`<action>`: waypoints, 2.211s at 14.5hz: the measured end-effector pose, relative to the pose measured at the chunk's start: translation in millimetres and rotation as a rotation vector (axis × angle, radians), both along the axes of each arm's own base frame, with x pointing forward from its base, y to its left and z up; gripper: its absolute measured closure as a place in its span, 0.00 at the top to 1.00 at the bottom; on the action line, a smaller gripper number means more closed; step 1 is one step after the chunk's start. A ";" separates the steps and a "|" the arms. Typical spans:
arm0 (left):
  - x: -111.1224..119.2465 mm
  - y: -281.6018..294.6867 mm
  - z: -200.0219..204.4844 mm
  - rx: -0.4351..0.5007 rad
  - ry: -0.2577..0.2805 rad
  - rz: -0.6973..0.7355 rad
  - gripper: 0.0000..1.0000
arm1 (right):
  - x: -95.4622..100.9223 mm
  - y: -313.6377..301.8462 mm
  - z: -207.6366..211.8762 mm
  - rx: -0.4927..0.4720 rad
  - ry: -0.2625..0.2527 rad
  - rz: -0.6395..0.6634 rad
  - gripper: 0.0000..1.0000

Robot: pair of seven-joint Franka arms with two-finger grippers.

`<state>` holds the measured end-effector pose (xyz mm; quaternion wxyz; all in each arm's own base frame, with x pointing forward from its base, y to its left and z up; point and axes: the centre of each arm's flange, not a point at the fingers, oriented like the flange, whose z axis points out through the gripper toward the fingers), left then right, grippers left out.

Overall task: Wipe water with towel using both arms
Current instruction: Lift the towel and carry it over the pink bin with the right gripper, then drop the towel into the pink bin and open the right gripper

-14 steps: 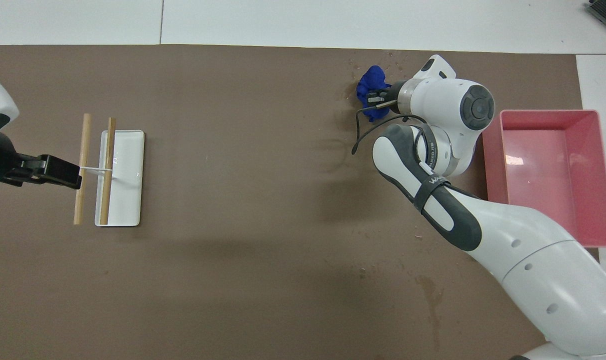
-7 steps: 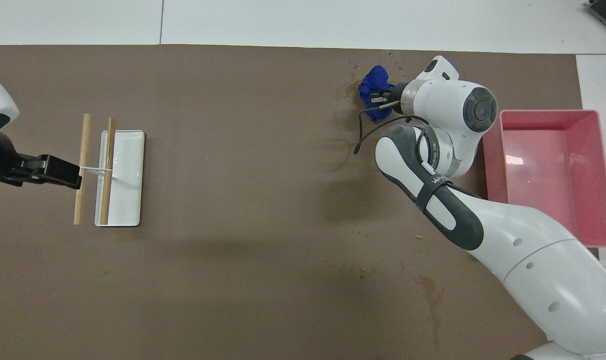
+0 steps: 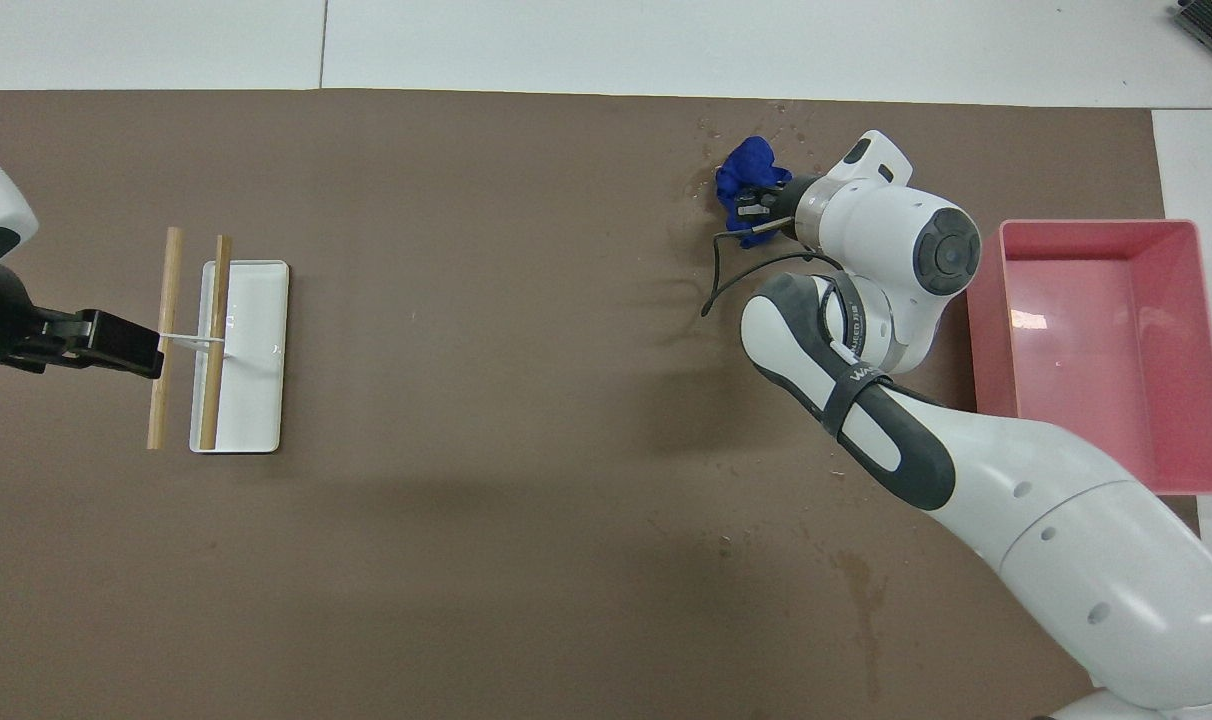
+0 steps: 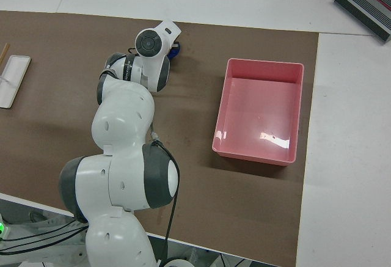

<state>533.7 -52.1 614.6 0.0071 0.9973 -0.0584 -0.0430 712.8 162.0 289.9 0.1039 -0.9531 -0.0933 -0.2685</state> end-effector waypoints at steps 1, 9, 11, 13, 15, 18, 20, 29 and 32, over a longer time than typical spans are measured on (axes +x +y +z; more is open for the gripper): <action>0.0 0.0 0.0 0.000 0.000 0.000 1.00 | -1.3 3.1 3.6 0.004 0.028 0.008 0.21; 0.0 0.0 0.0 0.000 0.000 0.000 1.00 | -25.2 -57.7 144.2 0.013 0.316 0.024 0.21; 0.0 0.0 0.0 0.000 0.000 0.000 1.00 | -38.6 -85.3 192.3 0.013 0.365 0.019 0.21; 0.0 0.0 0.0 0.000 0.000 0.000 1.00 | -56.1 -108.4 231.0 -0.013 0.407 0.018 0.21; 0.0 0.0 0.0 0.000 0.000 0.000 1.00 | -75.3 -124.3 257.9 -0.076 0.442 0.021 0.21; 0.0 0.0 0.0 0.000 0.000 0.000 1.00 | -96.1 -164.9 273.5 -0.173 0.490 0.075 0.21; 0.0 0.0 0.0 0.000 0.000 0.000 1.00 | -100.8 -206.6 263.3 -0.226 0.496 0.105 0.21; 0.0 0.0 0.0 0.000 0.000 0.000 1.00 | -143.1 -314.4 106.5 -0.318 0.449 0.226 0.21; 0.0 0.0 0.0 0.000 0.000 0.000 1.00 | -164.9 -326.0 67.1 -0.306 0.470 0.206 0.21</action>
